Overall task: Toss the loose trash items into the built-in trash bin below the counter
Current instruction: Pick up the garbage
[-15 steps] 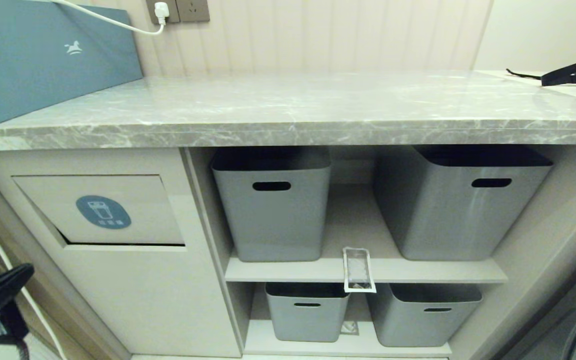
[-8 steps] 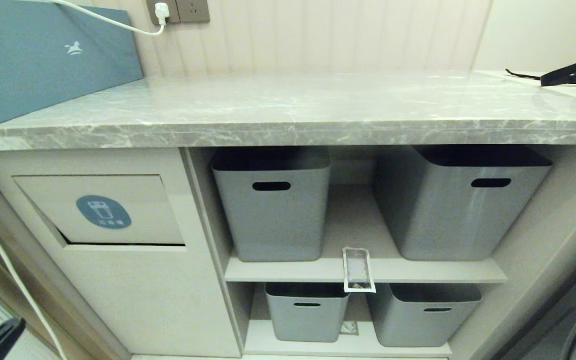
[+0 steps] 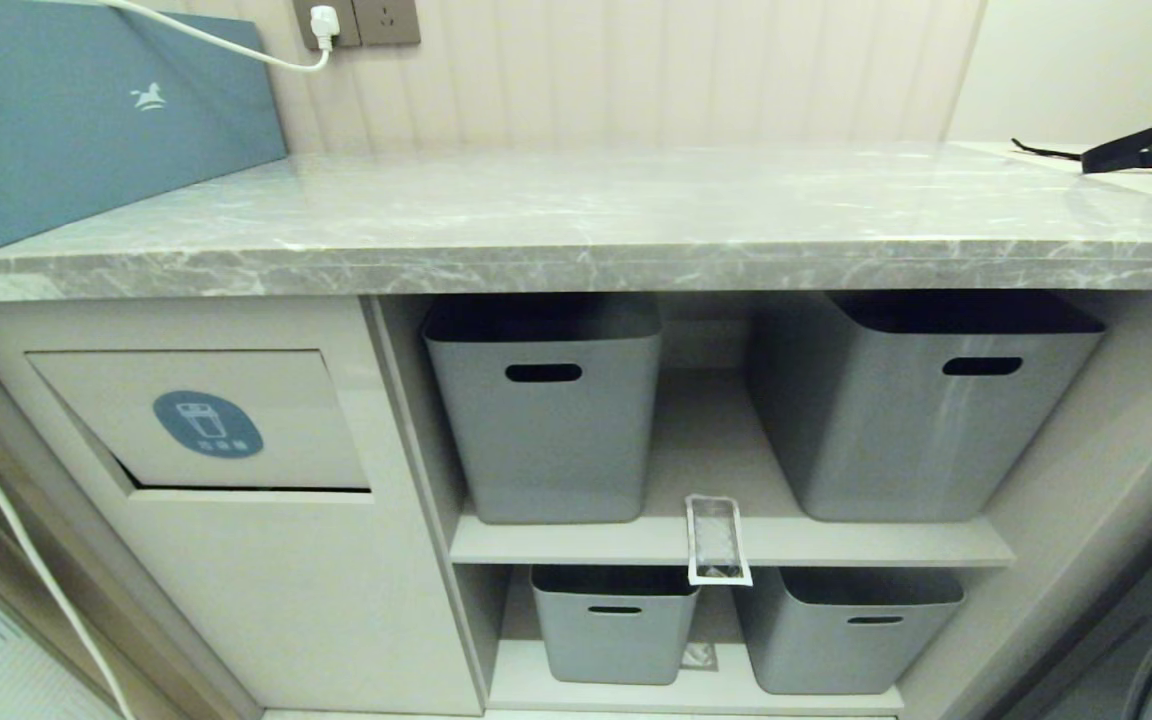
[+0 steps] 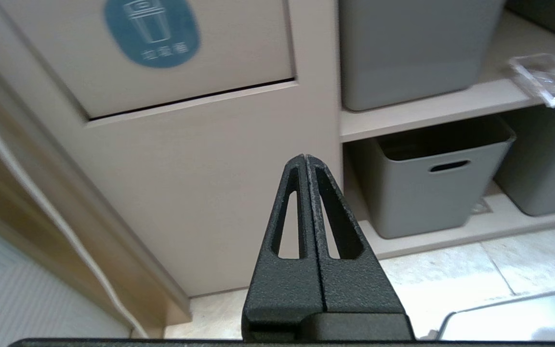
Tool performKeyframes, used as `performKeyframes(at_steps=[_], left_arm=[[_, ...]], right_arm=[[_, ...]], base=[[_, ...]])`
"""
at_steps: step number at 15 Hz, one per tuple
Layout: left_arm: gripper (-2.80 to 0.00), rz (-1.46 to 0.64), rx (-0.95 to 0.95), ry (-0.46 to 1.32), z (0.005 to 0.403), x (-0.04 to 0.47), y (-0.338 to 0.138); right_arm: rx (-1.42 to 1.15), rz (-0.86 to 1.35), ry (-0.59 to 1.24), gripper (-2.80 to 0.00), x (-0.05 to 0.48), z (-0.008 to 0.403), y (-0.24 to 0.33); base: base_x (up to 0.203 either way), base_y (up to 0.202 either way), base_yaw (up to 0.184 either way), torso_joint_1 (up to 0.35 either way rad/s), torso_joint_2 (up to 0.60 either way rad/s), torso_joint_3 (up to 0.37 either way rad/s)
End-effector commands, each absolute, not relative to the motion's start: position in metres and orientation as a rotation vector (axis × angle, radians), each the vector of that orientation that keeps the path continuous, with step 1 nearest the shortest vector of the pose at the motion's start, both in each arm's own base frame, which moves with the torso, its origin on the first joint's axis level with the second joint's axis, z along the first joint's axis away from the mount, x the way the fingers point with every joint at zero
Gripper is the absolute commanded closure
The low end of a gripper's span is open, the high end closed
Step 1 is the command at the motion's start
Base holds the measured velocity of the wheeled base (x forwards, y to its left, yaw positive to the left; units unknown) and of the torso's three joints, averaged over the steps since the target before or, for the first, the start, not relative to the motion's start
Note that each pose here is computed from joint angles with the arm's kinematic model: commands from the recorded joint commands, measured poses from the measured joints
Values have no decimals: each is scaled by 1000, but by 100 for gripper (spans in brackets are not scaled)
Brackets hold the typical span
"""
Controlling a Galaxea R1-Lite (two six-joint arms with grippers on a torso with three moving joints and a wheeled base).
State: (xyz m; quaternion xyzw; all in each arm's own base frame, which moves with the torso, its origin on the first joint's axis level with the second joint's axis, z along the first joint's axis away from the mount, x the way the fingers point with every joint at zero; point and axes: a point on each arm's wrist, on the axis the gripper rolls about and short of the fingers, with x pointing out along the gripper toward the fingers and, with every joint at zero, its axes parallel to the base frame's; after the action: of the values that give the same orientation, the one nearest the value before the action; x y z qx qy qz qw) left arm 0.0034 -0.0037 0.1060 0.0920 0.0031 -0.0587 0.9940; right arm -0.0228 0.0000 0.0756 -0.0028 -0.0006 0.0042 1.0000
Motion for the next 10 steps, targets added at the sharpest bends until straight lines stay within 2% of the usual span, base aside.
performKeyframes(at_steps=[1, 3, 10], left_arm=[[0, -84, 181, 6, 104, 1, -3], [0, -31, 174, 60, 95, -3, -1], [0, -60, 156, -5, 75, -23, -1]], right_arm=[[-6, 9, -3, 0, -23, 76, 0], [-6, 9, -3, 0, -23, 76, 0], [-6, 9, -3, 0, -23, 76, 0]], base=[[0, 0, 0, 0, 0, 0], [0, 0, 0, 0, 0, 0], [0, 0, 0, 0, 0, 0]])
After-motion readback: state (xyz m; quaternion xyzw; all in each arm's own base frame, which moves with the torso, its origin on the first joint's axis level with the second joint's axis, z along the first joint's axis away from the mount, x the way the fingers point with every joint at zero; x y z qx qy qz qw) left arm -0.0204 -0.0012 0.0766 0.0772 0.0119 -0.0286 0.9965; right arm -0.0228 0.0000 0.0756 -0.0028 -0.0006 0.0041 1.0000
